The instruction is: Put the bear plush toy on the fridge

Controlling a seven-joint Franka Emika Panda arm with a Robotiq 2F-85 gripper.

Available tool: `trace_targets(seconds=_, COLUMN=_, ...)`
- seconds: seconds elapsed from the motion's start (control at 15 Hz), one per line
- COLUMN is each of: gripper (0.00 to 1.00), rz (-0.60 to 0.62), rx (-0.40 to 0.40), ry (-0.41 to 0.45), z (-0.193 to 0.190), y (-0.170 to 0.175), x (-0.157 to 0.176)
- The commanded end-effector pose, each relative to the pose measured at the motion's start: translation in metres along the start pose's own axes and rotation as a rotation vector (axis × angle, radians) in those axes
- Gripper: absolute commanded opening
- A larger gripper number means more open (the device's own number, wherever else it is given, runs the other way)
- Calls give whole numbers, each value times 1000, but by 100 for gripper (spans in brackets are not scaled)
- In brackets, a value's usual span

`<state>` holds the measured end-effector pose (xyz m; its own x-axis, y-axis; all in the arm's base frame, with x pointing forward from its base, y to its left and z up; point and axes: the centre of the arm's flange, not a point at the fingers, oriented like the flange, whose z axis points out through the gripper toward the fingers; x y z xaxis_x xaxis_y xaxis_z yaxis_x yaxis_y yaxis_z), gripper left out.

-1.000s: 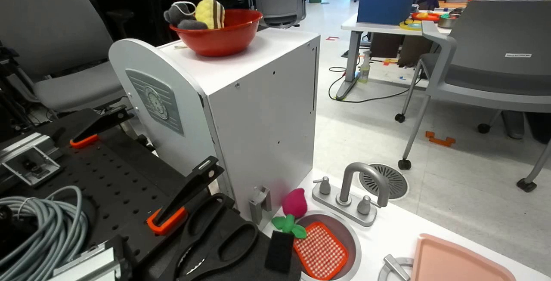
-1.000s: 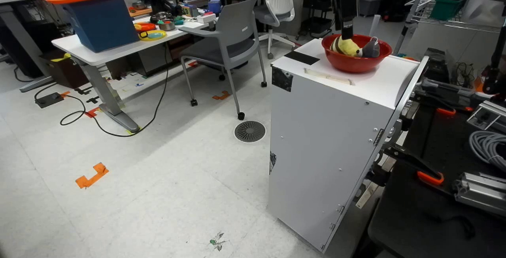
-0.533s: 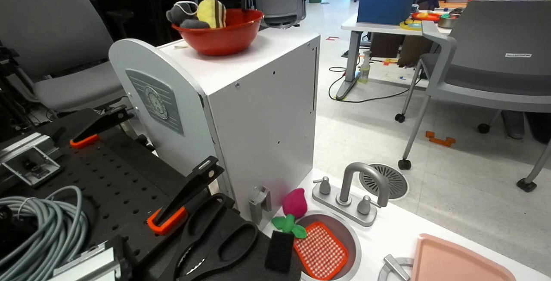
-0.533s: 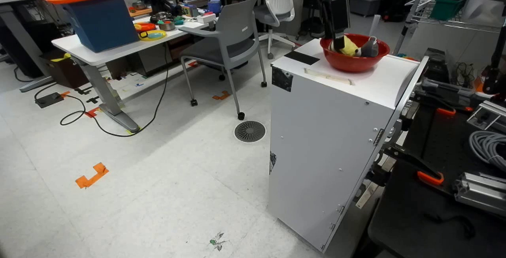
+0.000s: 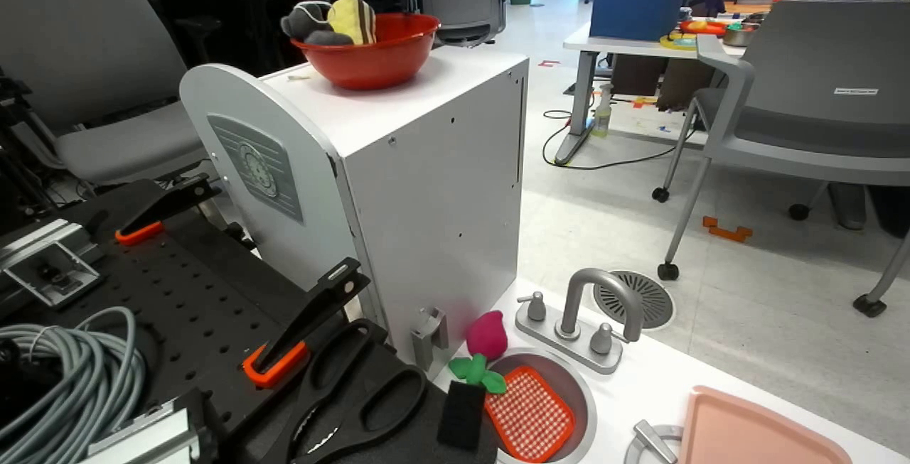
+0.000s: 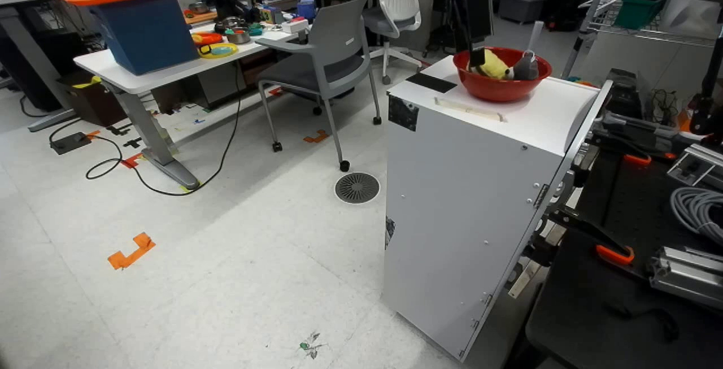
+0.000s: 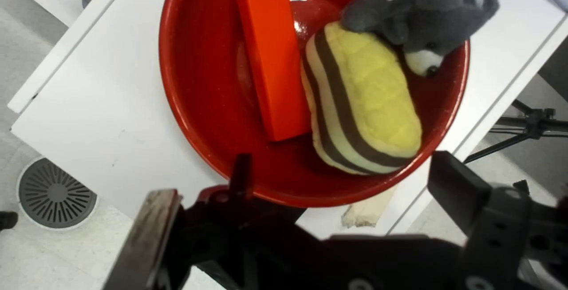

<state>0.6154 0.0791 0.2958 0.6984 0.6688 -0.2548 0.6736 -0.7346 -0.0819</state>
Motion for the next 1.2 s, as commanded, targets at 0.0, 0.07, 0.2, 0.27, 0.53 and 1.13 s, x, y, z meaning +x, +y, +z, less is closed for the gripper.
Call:
trace_targets(seconds=0.0, gripper=100, rz=-51, rx=-40, ry=-7, z=-6, y=0, x=8)
trace_targets(seconds=0.07, gripper=100, rz=-66, rx=-51, ry=-10, z=-6, y=-1, x=9)
trace_targets(seconds=0.2, gripper=72, rz=-96, rx=-80, ry=-31, z=-6, y=-4, x=11)
trace_targets(seconds=0.27, gripper=65, rz=-111, rx=-95, ry=-39, z=-7, y=-5, x=11)
trace_targets(seconds=0.53, gripper=34, rz=-157, rx=-140, ry=-58, z=-9, y=-10, x=15)
trace_targets(seconds=1.13, gripper=0, rz=-216, rx=-183, ry=-66, z=-14, y=-12, x=18)
